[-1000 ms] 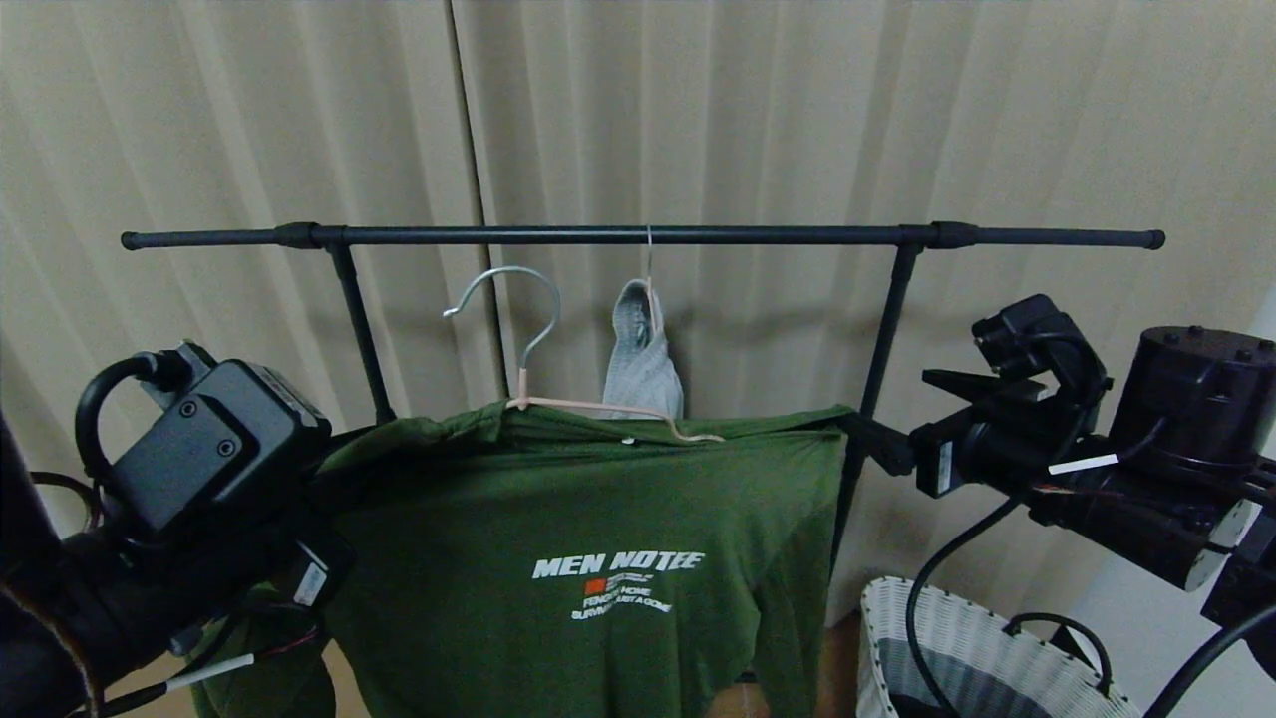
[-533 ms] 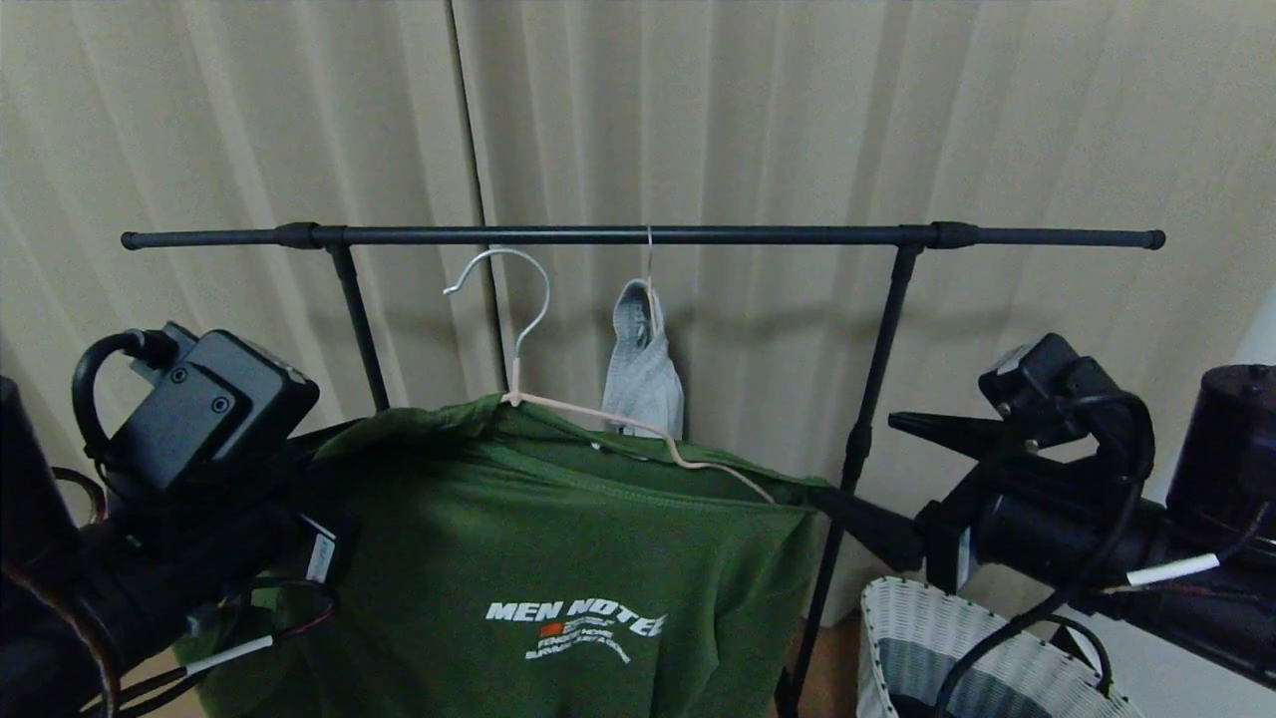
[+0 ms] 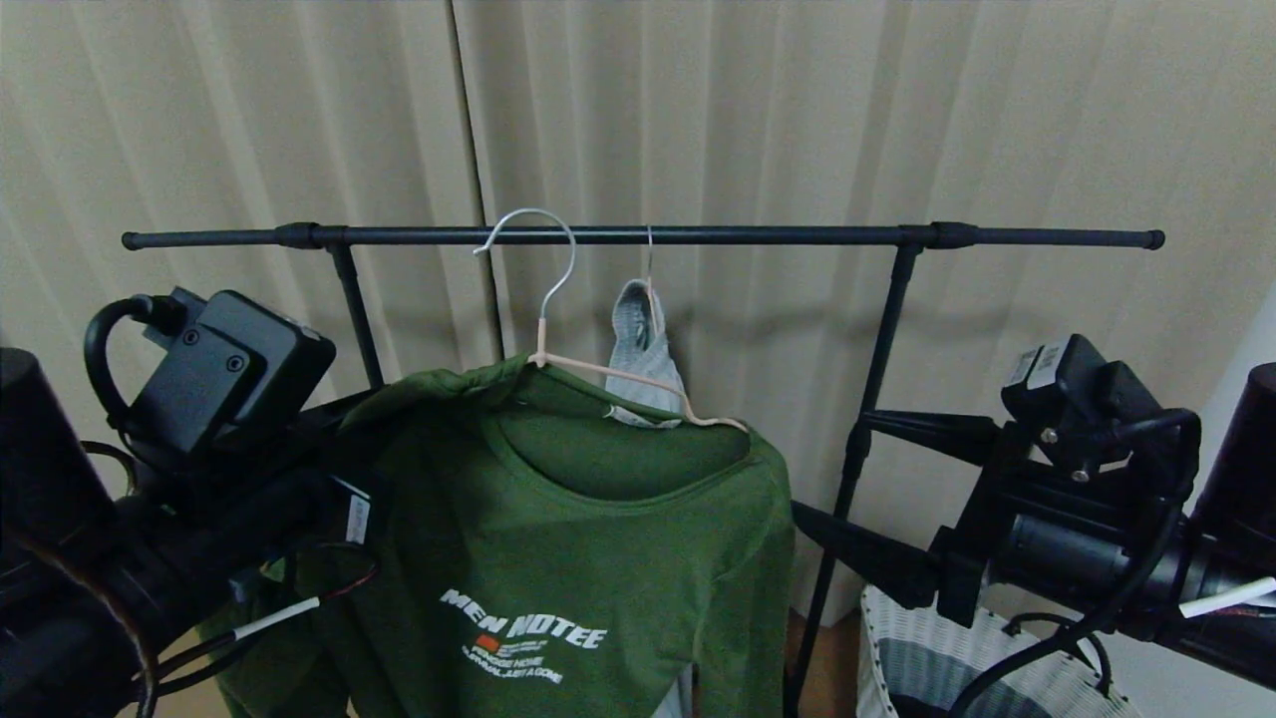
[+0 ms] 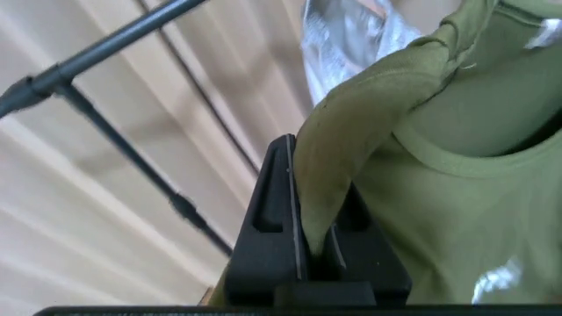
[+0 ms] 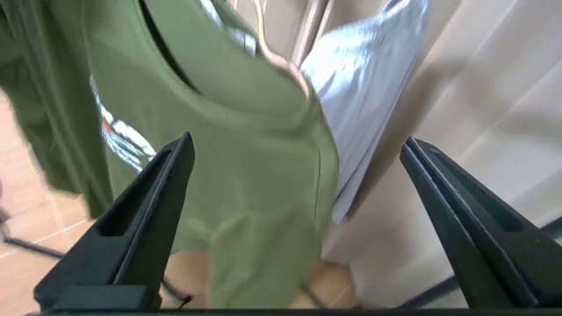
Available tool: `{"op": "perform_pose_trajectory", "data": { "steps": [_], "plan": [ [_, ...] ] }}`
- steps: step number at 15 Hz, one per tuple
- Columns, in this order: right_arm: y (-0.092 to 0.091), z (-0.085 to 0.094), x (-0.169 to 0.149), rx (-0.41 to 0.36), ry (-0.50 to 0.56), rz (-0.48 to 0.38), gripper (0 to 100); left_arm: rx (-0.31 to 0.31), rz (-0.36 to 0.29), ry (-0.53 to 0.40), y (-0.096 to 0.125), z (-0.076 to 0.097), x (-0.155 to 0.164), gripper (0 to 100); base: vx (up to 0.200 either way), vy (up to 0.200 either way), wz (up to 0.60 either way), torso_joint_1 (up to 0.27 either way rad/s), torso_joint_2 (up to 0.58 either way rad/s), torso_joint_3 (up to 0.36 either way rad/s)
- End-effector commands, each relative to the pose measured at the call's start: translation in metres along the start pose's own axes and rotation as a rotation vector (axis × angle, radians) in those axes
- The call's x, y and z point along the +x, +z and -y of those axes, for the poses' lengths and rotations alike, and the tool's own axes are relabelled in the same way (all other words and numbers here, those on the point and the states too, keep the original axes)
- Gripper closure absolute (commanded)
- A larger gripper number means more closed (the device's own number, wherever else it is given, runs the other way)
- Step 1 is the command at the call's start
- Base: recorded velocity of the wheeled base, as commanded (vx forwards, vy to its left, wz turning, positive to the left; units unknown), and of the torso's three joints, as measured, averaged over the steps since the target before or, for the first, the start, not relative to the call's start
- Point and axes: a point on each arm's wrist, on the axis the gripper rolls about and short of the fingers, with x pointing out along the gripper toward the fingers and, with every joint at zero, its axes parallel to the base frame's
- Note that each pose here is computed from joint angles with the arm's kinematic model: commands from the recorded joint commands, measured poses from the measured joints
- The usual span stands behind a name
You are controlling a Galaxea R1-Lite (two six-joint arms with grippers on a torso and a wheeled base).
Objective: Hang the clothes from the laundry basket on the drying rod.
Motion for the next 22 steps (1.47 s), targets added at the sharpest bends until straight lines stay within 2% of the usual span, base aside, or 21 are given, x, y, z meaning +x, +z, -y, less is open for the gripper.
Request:
{"op": "perform_pose_trajectory", "data": {
  "steps": [1,6,12,16,21,22],
  "plan": [
    [0.007,0.001,0.007,-0.02,0.002,0.017,0,0.006,-0.005,-0.024,-0.002,0.008,0.006,100,0.0,0.0,0.0,0.0,0.0,0.0],
    [0.031,0.006,0.042,-0.111,-0.006,0.067,0,-0.003,0.055,-0.062,0.009,0.022,0.014,100,0.0,0.0,0.0,0.0,0.0,0.0],
    [0.044,0.006,0.067,-0.131,0.002,0.087,0,0.0,0.065,-0.081,0.013,0.034,0.019,100,0.0,0.0,0.0,0.0,0.0,0.0],
    [0.04,0.007,0.08,-0.152,-0.037,0.062,0,-0.001,0.069,-0.081,0.014,0.034,0.019,100,0.0,0.0,0.0,0.0,0.0,0.0],
    [0.035,0.011,0.081,-0.15,-0.048,0.041,0,-0.014,0.099,-0.068,0.016,0.033,0.019,100,0.0,0.0,0.0,0.0,0.0,0.0],
    [0.036,0.013,0.081,-0.149,-0.053,0.045,100,-0.013,0.097,-0.072,0.015,0.033,0.018,100,0.0,0.0,0.0,0.0,0.0,0.0]
  ]
}}
